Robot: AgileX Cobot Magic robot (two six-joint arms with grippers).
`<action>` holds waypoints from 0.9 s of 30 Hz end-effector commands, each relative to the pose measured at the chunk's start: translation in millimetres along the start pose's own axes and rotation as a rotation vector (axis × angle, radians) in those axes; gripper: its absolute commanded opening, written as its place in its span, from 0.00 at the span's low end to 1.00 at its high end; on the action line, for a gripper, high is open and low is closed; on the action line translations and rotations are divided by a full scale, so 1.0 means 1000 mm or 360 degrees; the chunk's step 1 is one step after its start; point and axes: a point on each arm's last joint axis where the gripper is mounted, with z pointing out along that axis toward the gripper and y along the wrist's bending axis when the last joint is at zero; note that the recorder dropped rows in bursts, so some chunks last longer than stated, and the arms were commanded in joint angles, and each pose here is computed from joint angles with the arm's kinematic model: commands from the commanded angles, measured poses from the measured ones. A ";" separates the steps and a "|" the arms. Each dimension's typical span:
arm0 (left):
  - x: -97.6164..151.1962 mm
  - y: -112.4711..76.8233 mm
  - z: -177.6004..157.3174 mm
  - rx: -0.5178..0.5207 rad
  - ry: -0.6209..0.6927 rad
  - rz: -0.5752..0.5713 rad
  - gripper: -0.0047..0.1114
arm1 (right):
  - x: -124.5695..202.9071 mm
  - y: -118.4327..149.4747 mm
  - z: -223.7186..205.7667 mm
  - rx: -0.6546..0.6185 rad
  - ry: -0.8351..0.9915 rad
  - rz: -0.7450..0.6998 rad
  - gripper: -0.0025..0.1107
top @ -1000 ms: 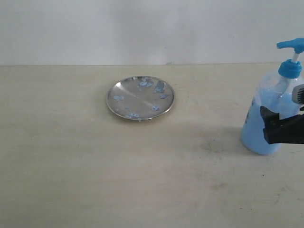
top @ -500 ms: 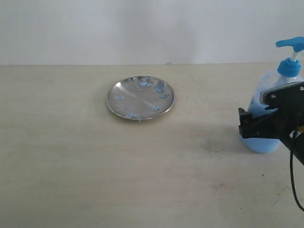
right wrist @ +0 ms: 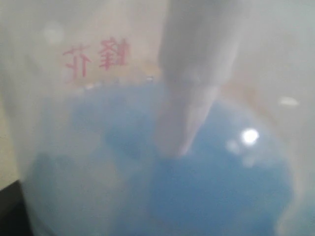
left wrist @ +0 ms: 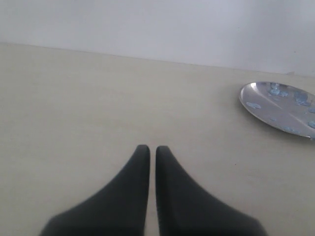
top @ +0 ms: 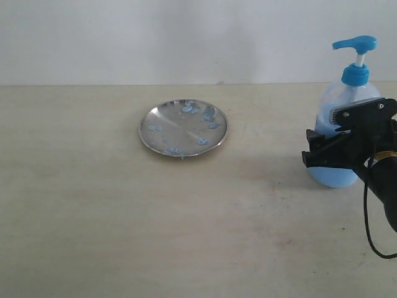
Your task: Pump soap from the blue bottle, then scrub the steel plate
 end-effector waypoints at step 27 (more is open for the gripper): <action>0.000 -0.001 0.000 0.0013 -0.0020 -0.0010 0.08 | -0.028 0.040 0.111 -0.0436 -0.0246 -0.0049 0.02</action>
